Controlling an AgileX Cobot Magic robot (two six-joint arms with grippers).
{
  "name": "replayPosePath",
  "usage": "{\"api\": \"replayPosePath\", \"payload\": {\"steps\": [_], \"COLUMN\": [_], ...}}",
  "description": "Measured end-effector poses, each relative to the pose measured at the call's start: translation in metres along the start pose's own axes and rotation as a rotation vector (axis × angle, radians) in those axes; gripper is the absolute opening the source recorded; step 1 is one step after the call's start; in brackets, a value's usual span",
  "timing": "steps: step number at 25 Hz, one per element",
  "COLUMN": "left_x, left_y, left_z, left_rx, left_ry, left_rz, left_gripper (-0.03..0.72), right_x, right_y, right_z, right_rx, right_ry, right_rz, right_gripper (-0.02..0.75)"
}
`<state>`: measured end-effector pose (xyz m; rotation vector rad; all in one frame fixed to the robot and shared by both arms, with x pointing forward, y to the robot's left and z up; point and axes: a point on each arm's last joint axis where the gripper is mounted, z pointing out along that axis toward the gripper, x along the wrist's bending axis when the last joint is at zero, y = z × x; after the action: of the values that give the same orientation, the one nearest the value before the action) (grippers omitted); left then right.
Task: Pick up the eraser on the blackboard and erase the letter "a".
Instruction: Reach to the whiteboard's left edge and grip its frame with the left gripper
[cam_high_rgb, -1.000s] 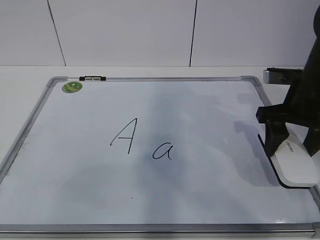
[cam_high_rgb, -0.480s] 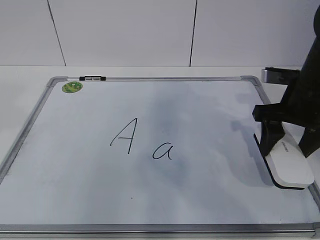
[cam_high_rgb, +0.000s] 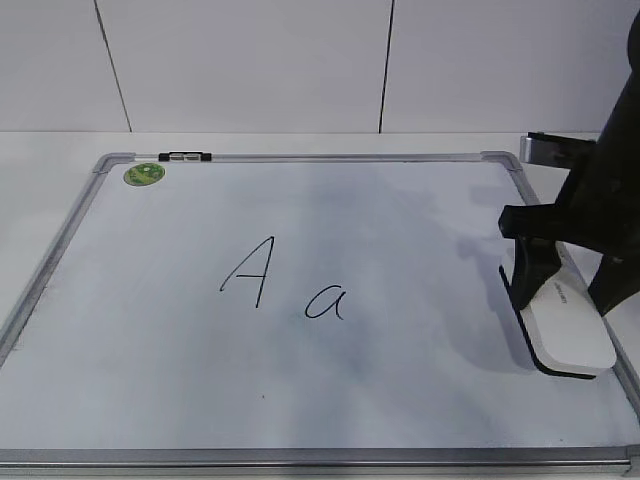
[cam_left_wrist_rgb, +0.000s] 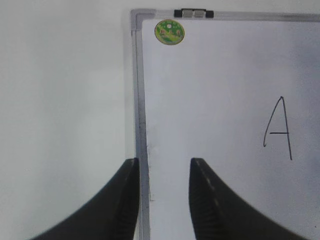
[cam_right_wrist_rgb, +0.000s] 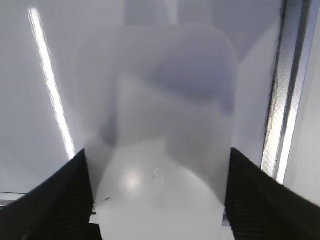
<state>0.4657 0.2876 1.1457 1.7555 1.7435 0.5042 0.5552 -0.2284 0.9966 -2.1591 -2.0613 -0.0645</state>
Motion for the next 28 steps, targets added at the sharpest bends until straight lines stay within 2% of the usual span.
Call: {"api": "replayPosePath", "payload": {"steps": [7,12,23,28], "left_x": [0.01,0.017,0.025,0.027], "left_y": [0.014,0.022,0.029,0.032], "left_z": [0.064,0.1,0.158,0.17], "left_rx": [0.179,0.263,0.368,0.352], "left_ry": [0.018,0.036,0.042,0.045], "left_rz": [-0.016,-0.013,-0.026,-0.028], "left_gripper": [0.236,0.236,0.236,0.236], "right_x": [0.001,0.002,0.005,0.005], "right_y": [0.0,0.001,0.009,0.009], "right_z": [0.0,-0.003,-0.017,-0.017], "right_rx": [-0.003,-0.008,-0.063,-0.063], "right_ry": [0.014,0.015,0.017,0.015], "right_rz": [-0.005,-0.024,-0.046,-0.053], "right_gripper": [0.558,0.558,0.557,0.557]}}
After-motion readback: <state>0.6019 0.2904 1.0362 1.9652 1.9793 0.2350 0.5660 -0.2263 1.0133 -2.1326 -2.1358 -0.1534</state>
